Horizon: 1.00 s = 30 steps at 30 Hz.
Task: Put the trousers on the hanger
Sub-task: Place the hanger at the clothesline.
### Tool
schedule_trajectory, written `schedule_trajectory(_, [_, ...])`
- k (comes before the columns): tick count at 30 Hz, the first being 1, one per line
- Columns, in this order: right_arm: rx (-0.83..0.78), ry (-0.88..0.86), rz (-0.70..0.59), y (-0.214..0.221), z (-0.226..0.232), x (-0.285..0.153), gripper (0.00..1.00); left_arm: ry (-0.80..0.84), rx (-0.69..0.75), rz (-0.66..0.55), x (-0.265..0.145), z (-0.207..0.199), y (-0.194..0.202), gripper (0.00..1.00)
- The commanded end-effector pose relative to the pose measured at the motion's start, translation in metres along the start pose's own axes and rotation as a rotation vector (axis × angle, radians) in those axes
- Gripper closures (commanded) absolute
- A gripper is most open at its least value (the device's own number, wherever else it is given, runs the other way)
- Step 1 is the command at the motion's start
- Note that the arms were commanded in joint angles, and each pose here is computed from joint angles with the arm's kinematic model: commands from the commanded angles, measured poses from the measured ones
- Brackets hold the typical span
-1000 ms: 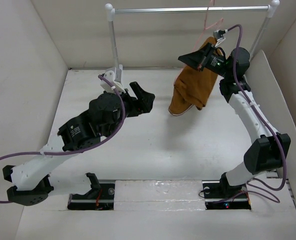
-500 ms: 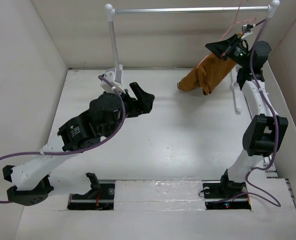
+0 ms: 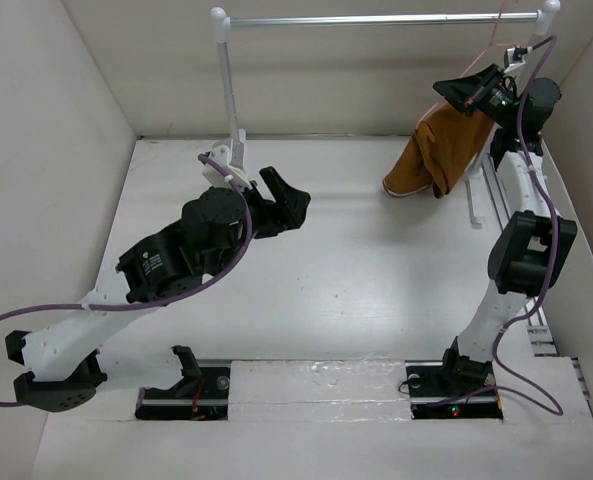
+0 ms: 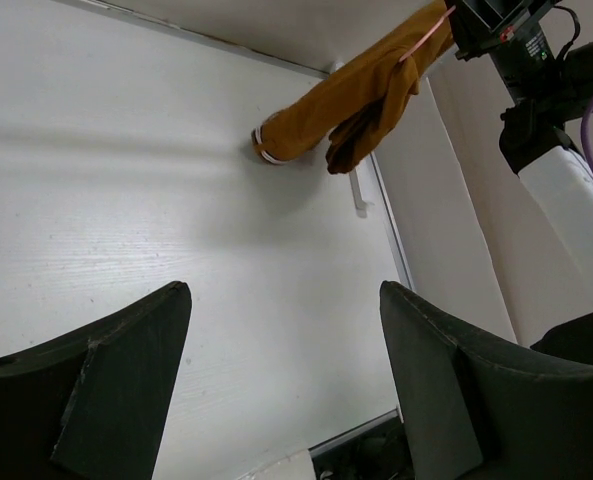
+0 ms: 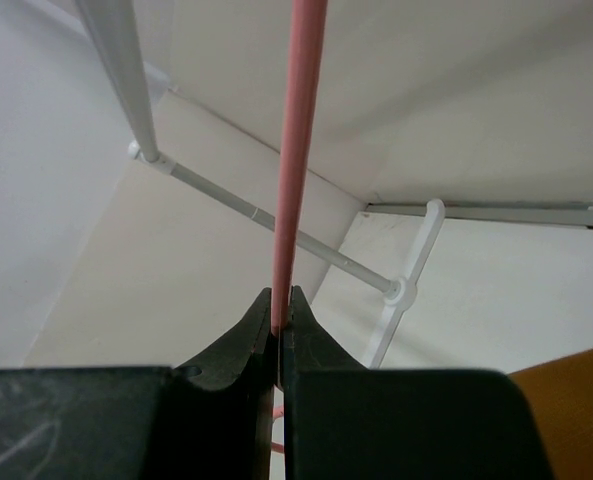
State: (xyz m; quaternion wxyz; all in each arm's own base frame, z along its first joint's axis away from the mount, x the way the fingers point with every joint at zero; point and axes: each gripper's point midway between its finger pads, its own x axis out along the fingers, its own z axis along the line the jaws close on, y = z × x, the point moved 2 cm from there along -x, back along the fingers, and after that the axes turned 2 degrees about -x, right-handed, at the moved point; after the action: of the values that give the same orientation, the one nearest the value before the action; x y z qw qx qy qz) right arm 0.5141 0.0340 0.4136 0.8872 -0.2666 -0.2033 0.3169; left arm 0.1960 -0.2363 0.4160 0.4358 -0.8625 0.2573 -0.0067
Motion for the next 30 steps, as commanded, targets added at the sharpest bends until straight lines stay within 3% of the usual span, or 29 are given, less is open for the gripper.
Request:
schedule_trajectory(1, [-0.293, -0.149, -0.092, -0.035, 0.064, -0.013, 1.0, 0.018, -0.041, -0.018, -0.007, -0.001, -0.007, 0.28])
schedule_trajectory(13, [-0.224, -0.03, -0.081, -0.03, 0.0, -0.036, 1.0, 0.01, -0.053, -0.008, -0.006, 0.0, -0.004, 0.28])
schedule_trajectory(20, [-0.21, -0.006, -0.069, -0.031, -0.01, -0.039, 1.0, 0.011, -0.051, -0.009, -0.004, -0.002, -0.004, 0.28])
schedule_trajectory(22, [-0.21, 0.006, -0.071, -0.027, -0.015, -0.041, 0.89, 0.014, -0.051, -0.008, -0.004, -0.003, -0.004, 0.28])
schedule_trajectory(23, [-0.216, 0.015, -0.08, -0.029, -0.015, -0.046, 0.73, 0.013, -0.047, -0.005, -0.003, -0.003, -0.003, 0.28])
schedule_trajectory(26, [-0.208, 0.045, -0.089, -0.026, -0.024, -0.053, 0.46, 0.012, -0.044, -0.008, -0.004, -0.003, -0.005, 0.28])
schedule_trajectory(30, [-0.214, 0.063, -0.084, -0.027, -0.024, -0.059, 0.22, 0.006, -0.03, -0.009, -0.002, -0.002, -0.004, 0.28])
